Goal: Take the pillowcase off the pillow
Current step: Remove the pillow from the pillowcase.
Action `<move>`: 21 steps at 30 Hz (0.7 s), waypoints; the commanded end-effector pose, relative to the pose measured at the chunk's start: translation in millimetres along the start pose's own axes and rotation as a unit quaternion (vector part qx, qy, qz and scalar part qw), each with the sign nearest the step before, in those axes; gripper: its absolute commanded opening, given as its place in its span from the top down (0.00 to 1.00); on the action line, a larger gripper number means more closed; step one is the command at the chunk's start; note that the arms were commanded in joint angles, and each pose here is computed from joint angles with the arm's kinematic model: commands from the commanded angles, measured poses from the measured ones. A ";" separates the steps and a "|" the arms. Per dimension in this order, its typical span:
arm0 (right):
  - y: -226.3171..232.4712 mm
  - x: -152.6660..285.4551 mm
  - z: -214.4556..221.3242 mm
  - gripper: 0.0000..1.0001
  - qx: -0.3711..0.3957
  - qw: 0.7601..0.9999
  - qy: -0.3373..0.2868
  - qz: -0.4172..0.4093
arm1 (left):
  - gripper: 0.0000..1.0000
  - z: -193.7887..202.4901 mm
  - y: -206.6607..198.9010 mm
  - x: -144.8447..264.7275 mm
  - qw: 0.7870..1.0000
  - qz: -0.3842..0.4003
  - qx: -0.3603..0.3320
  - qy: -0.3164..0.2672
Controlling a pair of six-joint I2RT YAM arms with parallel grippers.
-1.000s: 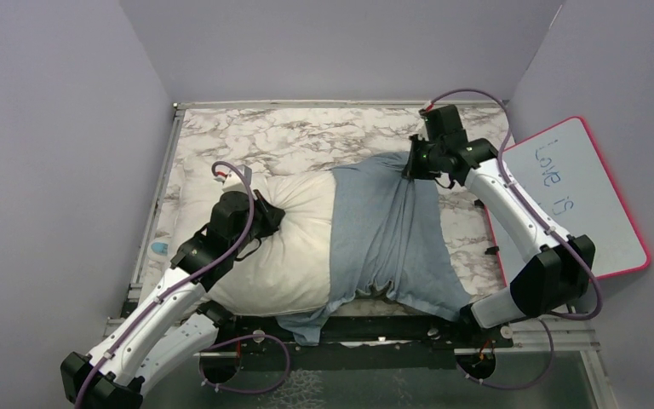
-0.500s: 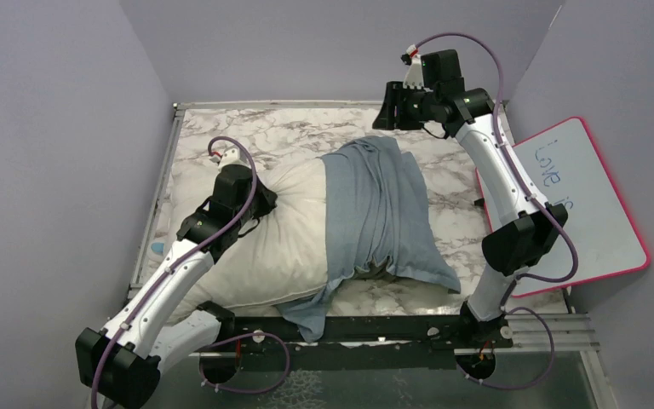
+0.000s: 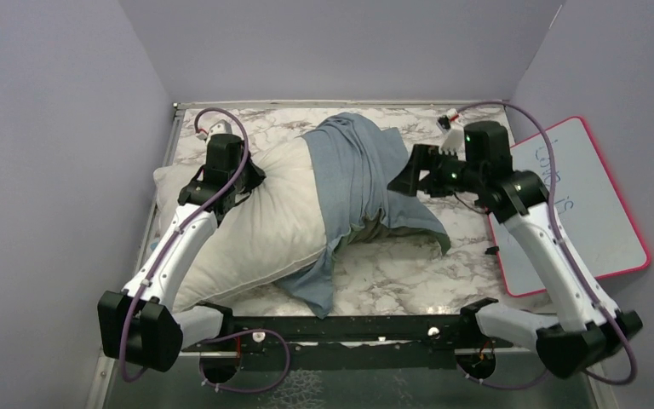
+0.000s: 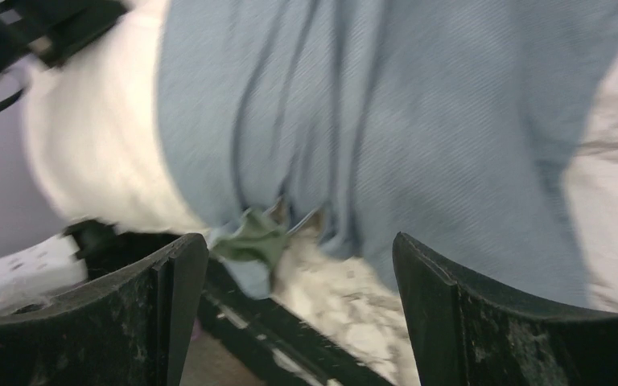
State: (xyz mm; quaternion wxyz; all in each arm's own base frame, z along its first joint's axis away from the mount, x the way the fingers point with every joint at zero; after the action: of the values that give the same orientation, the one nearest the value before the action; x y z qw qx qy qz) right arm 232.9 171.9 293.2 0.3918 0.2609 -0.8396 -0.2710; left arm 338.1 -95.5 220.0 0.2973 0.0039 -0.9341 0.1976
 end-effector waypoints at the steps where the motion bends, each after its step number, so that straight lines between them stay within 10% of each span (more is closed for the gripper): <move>1: 6.8 -2.3 47.5 0.11 -0.098 0.991 0.053 -0.078 | 1.00 -28.2 -14.2 -7.2 0.999 0.029 0.008 -0.035; 6: -5.7 -22.6 73.0 0.08 -0.181 0.975 0.078 -0.106 | 0.96 -15.9 -21.8 -1.4 0.997 0.069 -0.001 -0.017; 14: 15.3 -68.2 88.0 0.09 -0.173 0.968 0.105 -0.148 | 0.29 -0.2 -21.9 31.7 0.994 0.098 -0.046 0.016; 21: 3.8 -103.6 107.3 0.26 -0.227 0.964 0.101 -0.098 | 0.10 9.0 -18.8 90.9 0.991 0.113 -0.063 0.035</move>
State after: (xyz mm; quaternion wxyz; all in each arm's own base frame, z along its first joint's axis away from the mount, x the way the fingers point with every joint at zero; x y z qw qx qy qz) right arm 186.0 263.7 184.8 0.5292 0.3035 -0.6655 -0.4301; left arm 301.0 -105.2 254.0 0.2923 -0.0920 -0.9350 0.1787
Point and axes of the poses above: each gripper's point midway between its finger pads, its own x axis back along the fingers, its own y axis along the line the jaws close on, z = x × y, the point moved 2 cm from there along x, back along the fingers, and after that the axes turned 10 degrees about -x, right-handed, at the moved point
